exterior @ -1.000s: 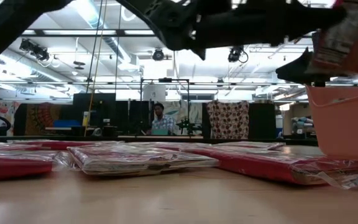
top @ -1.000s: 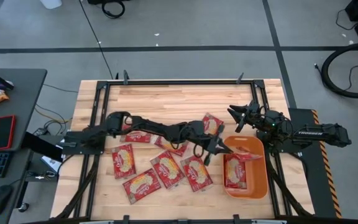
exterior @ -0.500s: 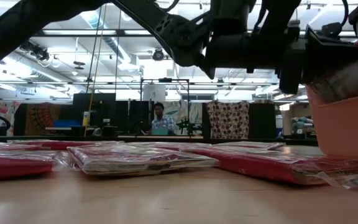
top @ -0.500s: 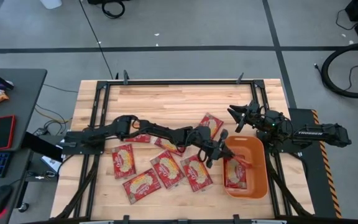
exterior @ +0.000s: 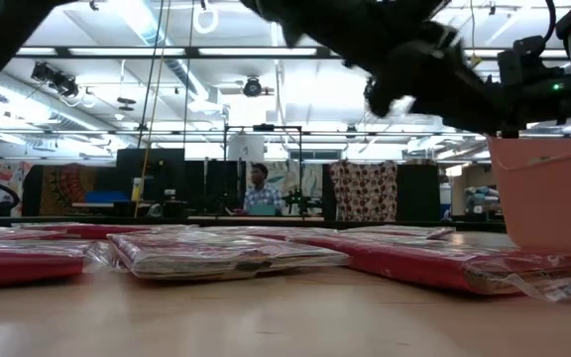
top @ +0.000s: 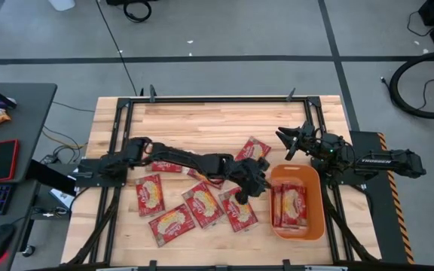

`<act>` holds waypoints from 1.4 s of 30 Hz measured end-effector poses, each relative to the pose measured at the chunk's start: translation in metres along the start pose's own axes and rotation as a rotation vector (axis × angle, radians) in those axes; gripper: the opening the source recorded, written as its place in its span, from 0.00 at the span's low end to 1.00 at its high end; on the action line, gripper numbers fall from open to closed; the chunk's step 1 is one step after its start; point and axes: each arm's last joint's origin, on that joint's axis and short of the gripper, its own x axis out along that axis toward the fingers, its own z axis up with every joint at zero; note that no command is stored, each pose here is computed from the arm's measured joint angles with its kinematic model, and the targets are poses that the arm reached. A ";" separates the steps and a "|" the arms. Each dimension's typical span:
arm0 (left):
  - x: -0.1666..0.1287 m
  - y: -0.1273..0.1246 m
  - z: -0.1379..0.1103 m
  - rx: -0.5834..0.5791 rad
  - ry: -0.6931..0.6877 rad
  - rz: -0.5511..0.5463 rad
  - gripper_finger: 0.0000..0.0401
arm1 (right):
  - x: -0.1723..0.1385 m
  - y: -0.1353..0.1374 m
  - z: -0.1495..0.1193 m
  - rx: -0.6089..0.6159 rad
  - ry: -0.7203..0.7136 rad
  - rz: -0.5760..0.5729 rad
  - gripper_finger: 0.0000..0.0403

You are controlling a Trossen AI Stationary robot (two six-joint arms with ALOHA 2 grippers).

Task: Sort popcorn bags into baskets
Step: Put the red popcorn bag into the orange bin

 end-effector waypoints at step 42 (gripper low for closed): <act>-0.190 -0.141 -0.124 -0.690 1.124 0.208 0.48 | 0.000 0.000 0.002 0.006 -0.014 0.003 0.30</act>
